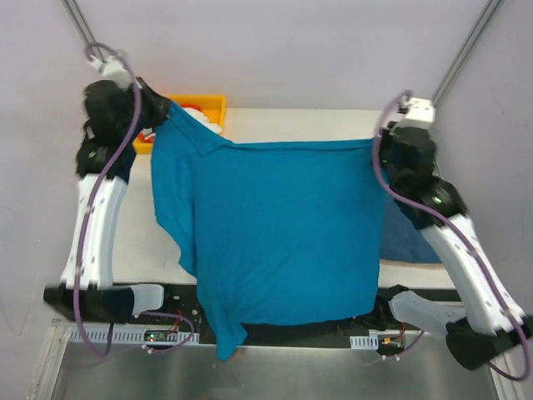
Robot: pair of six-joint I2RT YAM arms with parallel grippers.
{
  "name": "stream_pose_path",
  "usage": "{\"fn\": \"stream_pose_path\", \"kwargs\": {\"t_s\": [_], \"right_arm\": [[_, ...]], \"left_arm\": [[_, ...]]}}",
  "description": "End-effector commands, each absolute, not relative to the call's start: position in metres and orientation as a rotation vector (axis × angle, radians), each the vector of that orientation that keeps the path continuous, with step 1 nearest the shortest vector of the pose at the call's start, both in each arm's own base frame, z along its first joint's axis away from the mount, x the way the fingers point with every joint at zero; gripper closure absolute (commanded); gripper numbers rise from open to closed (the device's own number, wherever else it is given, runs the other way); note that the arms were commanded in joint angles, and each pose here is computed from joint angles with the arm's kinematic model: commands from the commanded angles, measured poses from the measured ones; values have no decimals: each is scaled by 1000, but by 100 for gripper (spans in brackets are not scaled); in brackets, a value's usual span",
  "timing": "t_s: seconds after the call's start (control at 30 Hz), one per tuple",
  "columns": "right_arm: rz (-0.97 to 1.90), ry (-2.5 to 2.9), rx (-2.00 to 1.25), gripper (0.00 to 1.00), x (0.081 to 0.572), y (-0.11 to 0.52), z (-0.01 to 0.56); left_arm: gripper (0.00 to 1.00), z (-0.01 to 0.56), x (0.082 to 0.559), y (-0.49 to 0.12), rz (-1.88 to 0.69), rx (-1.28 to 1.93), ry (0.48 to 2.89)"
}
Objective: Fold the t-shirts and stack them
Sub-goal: Flatten out the tshirt, then fold the flattened tshirt in 1/3 of the way
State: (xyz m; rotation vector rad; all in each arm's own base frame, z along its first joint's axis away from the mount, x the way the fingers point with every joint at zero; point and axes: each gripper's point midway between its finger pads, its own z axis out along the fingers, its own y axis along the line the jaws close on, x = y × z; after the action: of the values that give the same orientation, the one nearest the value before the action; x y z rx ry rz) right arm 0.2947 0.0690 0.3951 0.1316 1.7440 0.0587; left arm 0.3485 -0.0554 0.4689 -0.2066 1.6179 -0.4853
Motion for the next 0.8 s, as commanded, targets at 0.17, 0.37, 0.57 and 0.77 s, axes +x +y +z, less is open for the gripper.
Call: {"fn": "stream_pose_path", "kwargs": {"t_s": [0.17,0.37,0.57,0.77], "right_arm": [[-33,2152,160,99,443,66,218],[-77,2297,92,100,485,77,157],[-102,2353,100,99,492,77,131],[-163,2364,125,99,481,67,136]], "left_arm": [[100,239,497,-68,-450,-94,2123],[100,177,522,-77,-511,-115,2243],[100,151,518,-73,-487,-152,2299],[100,147,493,-65,-446,-266,2322]]}}
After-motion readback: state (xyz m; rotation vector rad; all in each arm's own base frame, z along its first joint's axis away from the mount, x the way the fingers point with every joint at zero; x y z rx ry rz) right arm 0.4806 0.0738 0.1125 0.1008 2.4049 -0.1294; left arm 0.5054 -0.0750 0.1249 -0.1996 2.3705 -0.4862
